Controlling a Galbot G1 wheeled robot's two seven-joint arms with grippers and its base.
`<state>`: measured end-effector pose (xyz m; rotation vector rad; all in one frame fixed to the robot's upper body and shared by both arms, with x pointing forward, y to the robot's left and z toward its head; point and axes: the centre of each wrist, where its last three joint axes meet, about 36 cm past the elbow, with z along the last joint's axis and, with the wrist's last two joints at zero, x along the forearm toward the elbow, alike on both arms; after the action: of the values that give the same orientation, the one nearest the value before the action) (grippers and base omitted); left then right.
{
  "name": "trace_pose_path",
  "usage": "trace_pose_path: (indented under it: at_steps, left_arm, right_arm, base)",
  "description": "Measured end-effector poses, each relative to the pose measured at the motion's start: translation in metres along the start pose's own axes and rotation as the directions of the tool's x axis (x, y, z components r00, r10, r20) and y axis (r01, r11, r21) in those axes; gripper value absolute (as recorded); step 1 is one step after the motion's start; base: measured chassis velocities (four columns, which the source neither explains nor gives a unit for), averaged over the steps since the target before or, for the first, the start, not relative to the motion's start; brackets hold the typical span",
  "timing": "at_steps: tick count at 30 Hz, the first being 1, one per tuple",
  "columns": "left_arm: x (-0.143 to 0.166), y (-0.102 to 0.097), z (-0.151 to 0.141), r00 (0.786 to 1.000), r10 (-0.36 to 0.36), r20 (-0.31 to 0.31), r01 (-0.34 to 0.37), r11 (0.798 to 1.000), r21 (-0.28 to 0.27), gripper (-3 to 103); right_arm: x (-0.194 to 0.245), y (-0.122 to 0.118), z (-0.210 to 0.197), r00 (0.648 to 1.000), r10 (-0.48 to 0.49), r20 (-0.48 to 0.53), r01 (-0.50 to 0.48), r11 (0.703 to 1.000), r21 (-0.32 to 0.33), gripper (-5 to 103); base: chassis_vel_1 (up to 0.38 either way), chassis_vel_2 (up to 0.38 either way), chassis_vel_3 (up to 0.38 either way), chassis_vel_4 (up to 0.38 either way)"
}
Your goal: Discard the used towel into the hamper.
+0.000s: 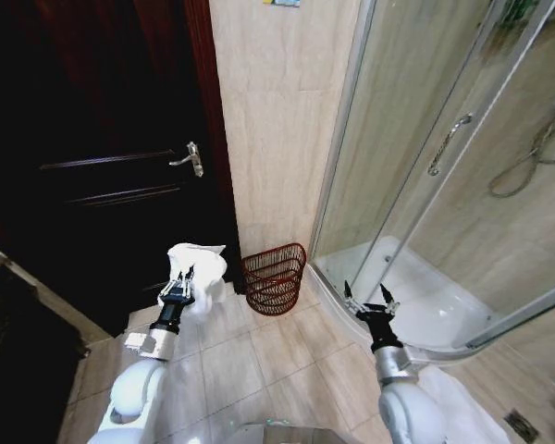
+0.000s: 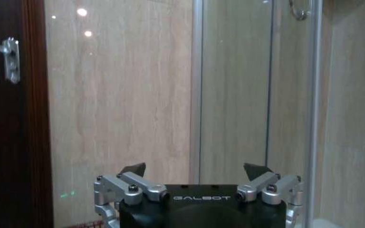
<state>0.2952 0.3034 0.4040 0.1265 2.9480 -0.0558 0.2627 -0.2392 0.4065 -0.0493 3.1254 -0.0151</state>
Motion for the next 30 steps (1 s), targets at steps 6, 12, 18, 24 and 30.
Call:
trace_pose_path:
  at_steps: [6,12,18,24,30]
  left_arm:
    - [-0.001,0.0,0.005,1.0,0.004,-0.013,-0.004,1.0,0.002,7]
    - [-0.002,0.001,0.007,1.0,0.002,-0.005,-0.002,1.0,0.0,7]
    - [-0.001,0.001,0.008,1.0,0.003,-0.001,-0.003,1.0,0.0,7]
    - [-0.001,0.001,0.009,1.0,0.004,0.003,-0.004,1.0,0.003,7]
    - [0.0,0.0,0.01,1.0,0.005,0.006,-0.005,1.0,0.004,7]
  right_arm:
    - [0.002,-0.006,0.001,1.0,-0.004,-0.001,0.004,1.0,-0.011,100]
    - [-0.001,-0.006,-0.001,1.0,-0.002,-0.003,0.002,1.0,-0.016,100]
    - [0.002,-0.008,-0.005,1.0,0.012,-0.01,-0.012,1.0,-0.025,100]
    - [0.005,-0.014,-0.011,1.0,0.03,0.0,-0.03,0.999,-0.023,100]
    - [0.008,-0.024,-0.006,1.0,0.028,-0.006,-0.028,0.999,-0.016,100]
  base:
    - [0.0,0.0,0.0,0.0]
    - [0.0,0.0,0.0,0.0]
    - [0.0,0.0,0.0,0.0]
    - [0.0,0.0,0.0,0.0]
    - [0.0,0.0,0.0,0.0]
